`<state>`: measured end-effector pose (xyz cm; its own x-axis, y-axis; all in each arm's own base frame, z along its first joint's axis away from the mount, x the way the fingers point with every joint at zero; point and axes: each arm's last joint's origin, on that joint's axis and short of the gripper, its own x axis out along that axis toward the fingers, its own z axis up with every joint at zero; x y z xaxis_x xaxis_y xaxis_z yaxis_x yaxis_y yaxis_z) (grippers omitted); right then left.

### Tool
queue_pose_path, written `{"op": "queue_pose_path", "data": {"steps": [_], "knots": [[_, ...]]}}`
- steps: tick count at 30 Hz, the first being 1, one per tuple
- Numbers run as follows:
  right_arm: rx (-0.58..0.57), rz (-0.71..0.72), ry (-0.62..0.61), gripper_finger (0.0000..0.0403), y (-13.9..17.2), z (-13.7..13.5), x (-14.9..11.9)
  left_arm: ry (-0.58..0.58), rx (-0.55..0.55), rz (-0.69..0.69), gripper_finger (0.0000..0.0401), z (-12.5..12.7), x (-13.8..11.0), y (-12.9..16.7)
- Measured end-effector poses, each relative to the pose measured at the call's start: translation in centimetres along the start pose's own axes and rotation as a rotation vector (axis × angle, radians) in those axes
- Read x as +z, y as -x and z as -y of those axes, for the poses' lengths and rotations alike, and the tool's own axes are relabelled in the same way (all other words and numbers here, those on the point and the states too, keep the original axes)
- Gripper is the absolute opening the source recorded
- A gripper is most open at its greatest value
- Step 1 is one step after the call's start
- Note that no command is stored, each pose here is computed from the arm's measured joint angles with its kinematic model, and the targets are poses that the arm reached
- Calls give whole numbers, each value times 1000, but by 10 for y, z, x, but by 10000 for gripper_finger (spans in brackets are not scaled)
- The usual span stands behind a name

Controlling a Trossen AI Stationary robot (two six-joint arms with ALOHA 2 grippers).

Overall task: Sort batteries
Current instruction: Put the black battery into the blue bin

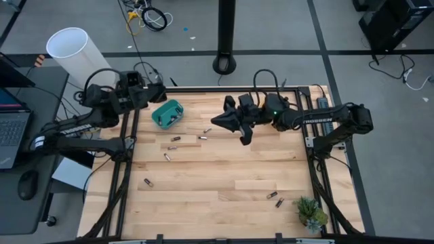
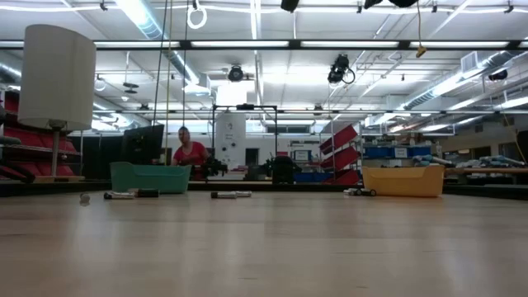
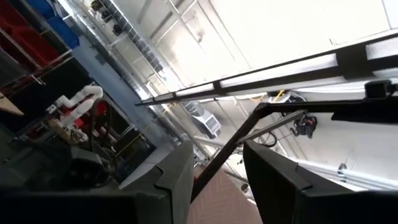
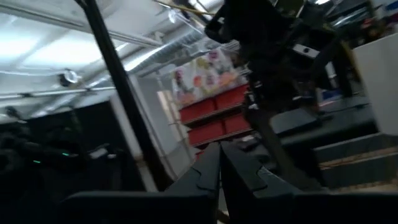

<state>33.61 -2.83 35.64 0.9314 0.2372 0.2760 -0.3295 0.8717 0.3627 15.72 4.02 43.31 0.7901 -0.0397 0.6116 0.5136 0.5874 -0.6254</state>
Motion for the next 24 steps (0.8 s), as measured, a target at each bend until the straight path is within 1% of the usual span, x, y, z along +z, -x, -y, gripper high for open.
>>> {"op": "queue_pose_path", "data": {"steps": [5, 12, 18, 24], "knots": [[46, -20, -30, 20, 2, 2, 2, 11, 7, 21, 152, -2, -1, -2], [52, -23, -30, 17, 2, 2, 2, 14, 35, 66, 152, -6, 0, -3], [71, -34, -31, 17, 2, 1, 2, 27, 43, 65, 152, -8, -1, -4], [64, -29, -29, 20, 2, 2, 2, 33, 53, 61, 152, -10, -2, -5]]}}
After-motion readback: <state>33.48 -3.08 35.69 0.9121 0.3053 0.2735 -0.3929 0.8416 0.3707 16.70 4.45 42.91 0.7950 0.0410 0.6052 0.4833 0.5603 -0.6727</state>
